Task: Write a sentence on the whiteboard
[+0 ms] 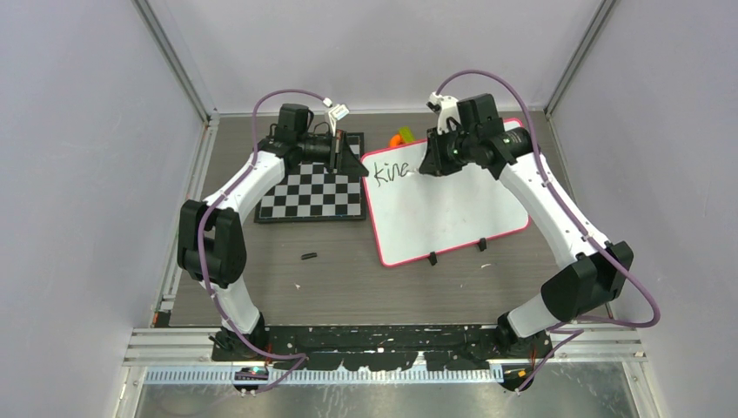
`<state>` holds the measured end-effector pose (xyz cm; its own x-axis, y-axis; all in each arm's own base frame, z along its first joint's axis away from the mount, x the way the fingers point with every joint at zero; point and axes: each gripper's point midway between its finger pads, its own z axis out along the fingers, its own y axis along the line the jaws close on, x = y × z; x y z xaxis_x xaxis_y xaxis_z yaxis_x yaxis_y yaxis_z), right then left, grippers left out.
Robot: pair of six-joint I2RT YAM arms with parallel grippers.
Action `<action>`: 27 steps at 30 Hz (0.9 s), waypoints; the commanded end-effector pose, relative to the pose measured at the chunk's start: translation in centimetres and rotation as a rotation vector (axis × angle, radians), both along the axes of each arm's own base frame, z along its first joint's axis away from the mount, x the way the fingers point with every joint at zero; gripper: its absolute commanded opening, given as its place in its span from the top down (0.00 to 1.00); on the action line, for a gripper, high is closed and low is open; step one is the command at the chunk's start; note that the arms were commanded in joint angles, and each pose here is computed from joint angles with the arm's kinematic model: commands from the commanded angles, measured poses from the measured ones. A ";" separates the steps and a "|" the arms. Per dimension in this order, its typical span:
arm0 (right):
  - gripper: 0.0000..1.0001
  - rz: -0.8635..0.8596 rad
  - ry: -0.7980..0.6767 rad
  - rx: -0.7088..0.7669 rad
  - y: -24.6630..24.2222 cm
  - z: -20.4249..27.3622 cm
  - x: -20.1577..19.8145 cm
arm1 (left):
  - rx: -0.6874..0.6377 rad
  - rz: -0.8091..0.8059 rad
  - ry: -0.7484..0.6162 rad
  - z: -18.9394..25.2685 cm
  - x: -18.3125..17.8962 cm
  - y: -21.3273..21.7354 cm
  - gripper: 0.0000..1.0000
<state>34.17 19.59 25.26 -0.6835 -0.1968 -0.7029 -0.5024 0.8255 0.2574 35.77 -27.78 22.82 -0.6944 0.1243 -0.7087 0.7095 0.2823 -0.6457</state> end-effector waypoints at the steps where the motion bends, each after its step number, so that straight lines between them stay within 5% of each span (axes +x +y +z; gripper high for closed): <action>1: 1.00 -0.047 -0.127 0.007 -0.9 3.5 2.5 | -0.026 -0.048 -0.041 1.6 -1.2 -0.6 1.00; 11: 1.00 -0.064 -0.155 0.034 -0.6 4.6 4.0 | -0.026 -0.048 -0.041 1.5 -1.1 -0.7 1.00; 27: 1.00 -0.050 -0.056 0.047 -0.8 1.5 0.9 | -0.021 -0.046 -0.036 1.4 -1.1 -0.6 1.00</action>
<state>35.18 19.13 26.09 -0.6770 -0.1451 -0.7215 -0.4779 0.8322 0.2811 35.79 -27.77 22.79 -0.6949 0.1241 -0.7083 0.7088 0.2842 -0.6456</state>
